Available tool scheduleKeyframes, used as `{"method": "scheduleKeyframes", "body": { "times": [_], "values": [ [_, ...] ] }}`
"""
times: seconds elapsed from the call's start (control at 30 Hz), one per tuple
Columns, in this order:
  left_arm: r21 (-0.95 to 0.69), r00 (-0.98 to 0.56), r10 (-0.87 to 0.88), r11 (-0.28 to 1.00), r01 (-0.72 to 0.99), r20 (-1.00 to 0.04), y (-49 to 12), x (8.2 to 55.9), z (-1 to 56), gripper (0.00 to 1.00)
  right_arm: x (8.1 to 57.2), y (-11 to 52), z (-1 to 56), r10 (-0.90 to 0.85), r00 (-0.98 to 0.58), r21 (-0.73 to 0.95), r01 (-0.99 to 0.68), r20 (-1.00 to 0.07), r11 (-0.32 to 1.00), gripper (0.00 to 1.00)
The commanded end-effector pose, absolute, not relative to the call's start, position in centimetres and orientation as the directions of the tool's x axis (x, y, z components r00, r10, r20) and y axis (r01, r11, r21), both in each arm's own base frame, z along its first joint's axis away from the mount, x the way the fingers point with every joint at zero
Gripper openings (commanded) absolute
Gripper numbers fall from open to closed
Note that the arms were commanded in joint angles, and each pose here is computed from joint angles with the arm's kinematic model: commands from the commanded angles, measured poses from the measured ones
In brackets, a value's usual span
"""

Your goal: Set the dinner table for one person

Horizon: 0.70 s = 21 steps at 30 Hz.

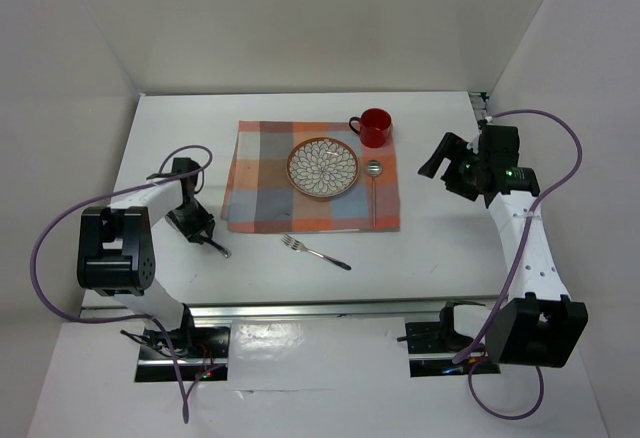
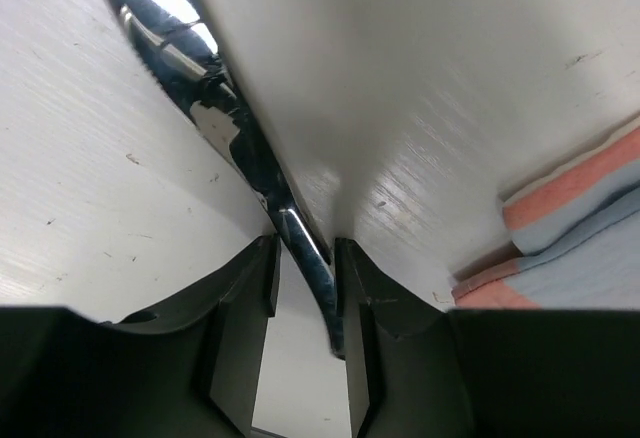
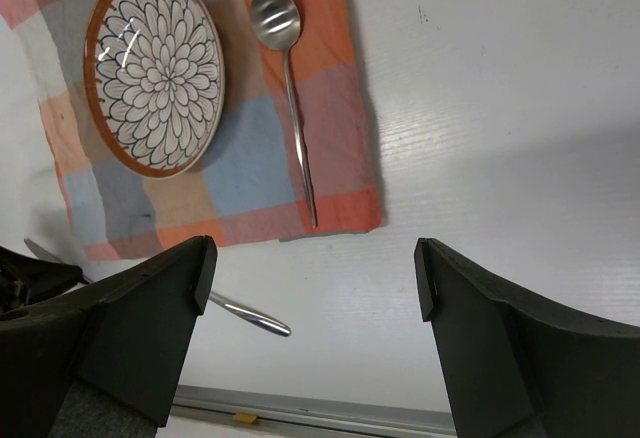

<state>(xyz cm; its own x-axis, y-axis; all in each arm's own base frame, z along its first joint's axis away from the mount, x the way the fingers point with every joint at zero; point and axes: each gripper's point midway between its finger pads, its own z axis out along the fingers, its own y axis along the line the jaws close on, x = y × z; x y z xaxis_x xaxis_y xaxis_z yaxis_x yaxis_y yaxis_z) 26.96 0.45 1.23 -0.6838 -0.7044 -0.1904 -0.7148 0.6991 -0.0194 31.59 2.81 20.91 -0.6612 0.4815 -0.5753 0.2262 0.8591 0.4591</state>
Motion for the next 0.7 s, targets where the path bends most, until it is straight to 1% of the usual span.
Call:
{"method": "scheduleKeyframes", "body": {
  "times": [0.0, 0.13, 0.2, 0.27, 0.33, 0.37, 0.4, 0.43, 0.5, 0.6, 0.67],
  "values": [
    [-0.013, -0.662, -0.721, 0.678, -0.735, -0.204, 0.8, 27.1, 0.5, 0.46, 32.6, 3.0, 22.4, 0.460, -0.632, 0.463, 0.177, -0.623, 0.869, 0.93],
    [-0.023, -0.675, -0.718, 0.688, -0.726, -0.171, 0.3, 27.2, -0.3, 0.47, 32.9, 3.0, 22.3, 0.460, -0.632, 0.463, 0.177, -0.623, 0.869, 0.93],
    [-0.014, -0.677, -0.718, 0.688, -0.726, -0.161, 0.3, 27.1, -0.7, 0.44, 32.9, 3.0, 22.3, 0.460, -0.632, 0.463, 0.177, -0.623, 0.869, 0.93],
    [-0.014, -0.677, -0.718, 0.688, -0.726, -0.161, 0.3, 27.1, -0.7, 0.38, 32.9, 3.0, 22.3, 0.460, -0.632, 0.463, 0.177, -0.623, 0.869, 0.93],
    [-0.037, -0.674, -0.718, 0.688, -0.724, -0.172, 0.1, 27.5, -0.3, 0.29, 32.9, 3.0, 22.3, 0.460, -0.632, 0.463, 0.177, -0.623, 0.869, 0.93],
    [-0.039, -0.666, -0.726, 0.681, -0.731, -0.172, 0.1, 27.6, -0.3, 0.19, 32.9, 3.0, 22.3, 0.460, -0.632, 0.463, 0.177, -0.623, 0.869, 0.93],
    [-0.045, -0.664, -0.726, 0.681, -0.731, -0.178, 0.1, 27.7, -0.1, 0.13, 32.9, 3.0, 22.3, 0.460, -0.632, 0.463, 0.177, -0.623, 0.869, 0.93],
    [-0.046, -0.664, -0.726, 0.681, -0.731, -0.179, 0.1, 27.7, -0.1, 0.00, 32.9, 3.0, 22.3, 0.460, -0.632, 0.463, 0.177, -0.623, 0.869, 0.93],
    [-0.058, -0.661, -0.726, 0.681, -0.730, -0.191, 0.1, 27.9, 0.8, 0.00, 32.9, 3.0, 22.3, 0.460, -0.632, 0.463, 0.177, -0.623, 0.869, 0.93],
    [-0.088, -0.671, -0.699, 0.706, -0.703, -0.248, 0.0, 28.8, 3.4, 0.00, 32.9, 2.8, 22.2, 0.461, -0.629, 0.456, 0.184, -0.626, 0.871, 0.93],
    [-0.103, -0.687, -0.655, 0.743, -0.661, -0.315, -0.1, 29.8, 5.8, 0.00, 32.9, 2.8, 22.2, 0.461, -0.629, 0.456, 0.184, -0.626, 0.871, 0.93]
  ]
}}
